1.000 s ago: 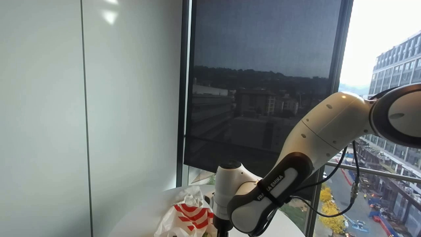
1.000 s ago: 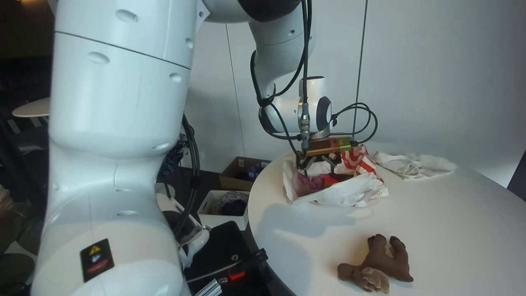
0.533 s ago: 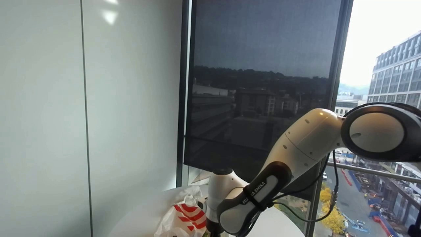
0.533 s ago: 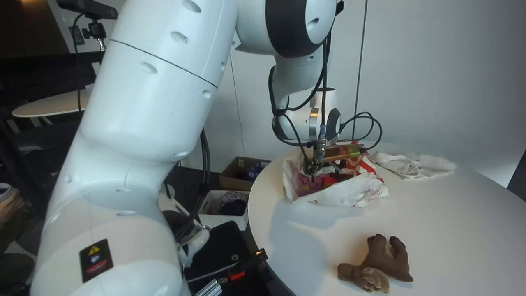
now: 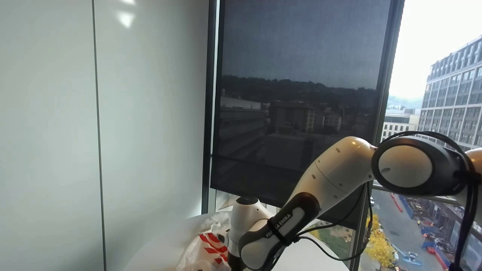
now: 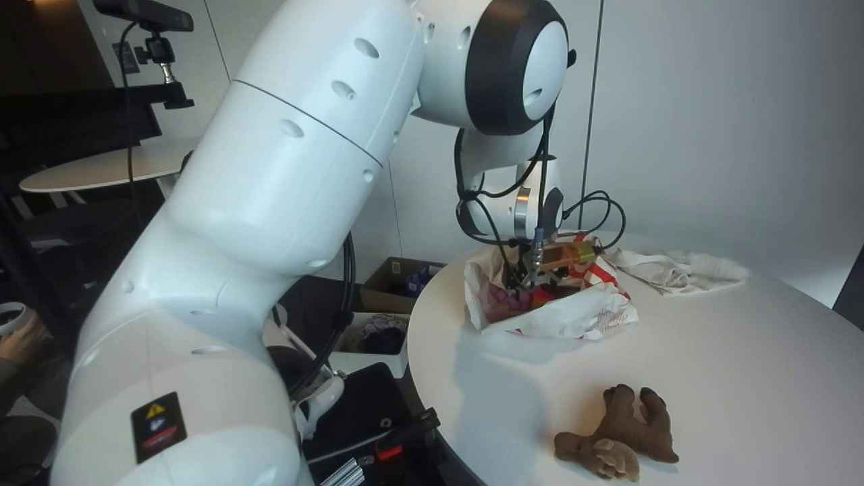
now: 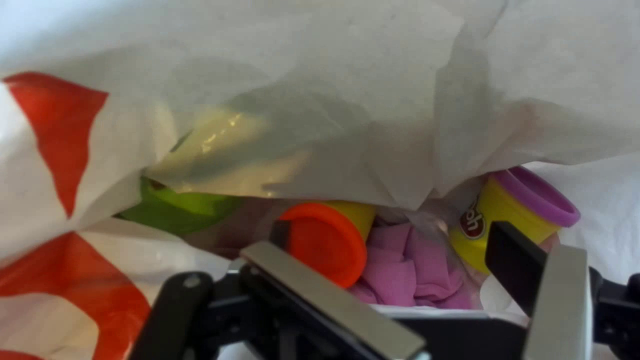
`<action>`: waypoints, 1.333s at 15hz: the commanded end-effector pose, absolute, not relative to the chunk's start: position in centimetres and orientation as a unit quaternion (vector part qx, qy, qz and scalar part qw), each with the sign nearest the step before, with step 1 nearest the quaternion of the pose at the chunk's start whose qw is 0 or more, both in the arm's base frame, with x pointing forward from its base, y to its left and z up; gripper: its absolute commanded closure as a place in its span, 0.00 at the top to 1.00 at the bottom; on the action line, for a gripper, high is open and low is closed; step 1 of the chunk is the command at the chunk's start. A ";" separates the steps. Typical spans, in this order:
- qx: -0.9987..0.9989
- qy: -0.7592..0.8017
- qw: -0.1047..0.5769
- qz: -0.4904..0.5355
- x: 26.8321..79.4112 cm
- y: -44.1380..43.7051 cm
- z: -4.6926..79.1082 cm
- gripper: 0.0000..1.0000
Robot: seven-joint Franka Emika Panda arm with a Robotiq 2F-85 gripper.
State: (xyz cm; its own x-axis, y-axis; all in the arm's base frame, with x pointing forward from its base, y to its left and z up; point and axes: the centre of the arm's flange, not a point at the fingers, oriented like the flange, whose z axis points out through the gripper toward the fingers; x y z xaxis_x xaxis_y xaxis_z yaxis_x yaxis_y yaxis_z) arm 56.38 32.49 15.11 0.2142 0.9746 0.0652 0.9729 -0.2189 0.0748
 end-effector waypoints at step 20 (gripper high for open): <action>0.756 0.654 -0.011 0.012 57.7 32.9 14.4 0.33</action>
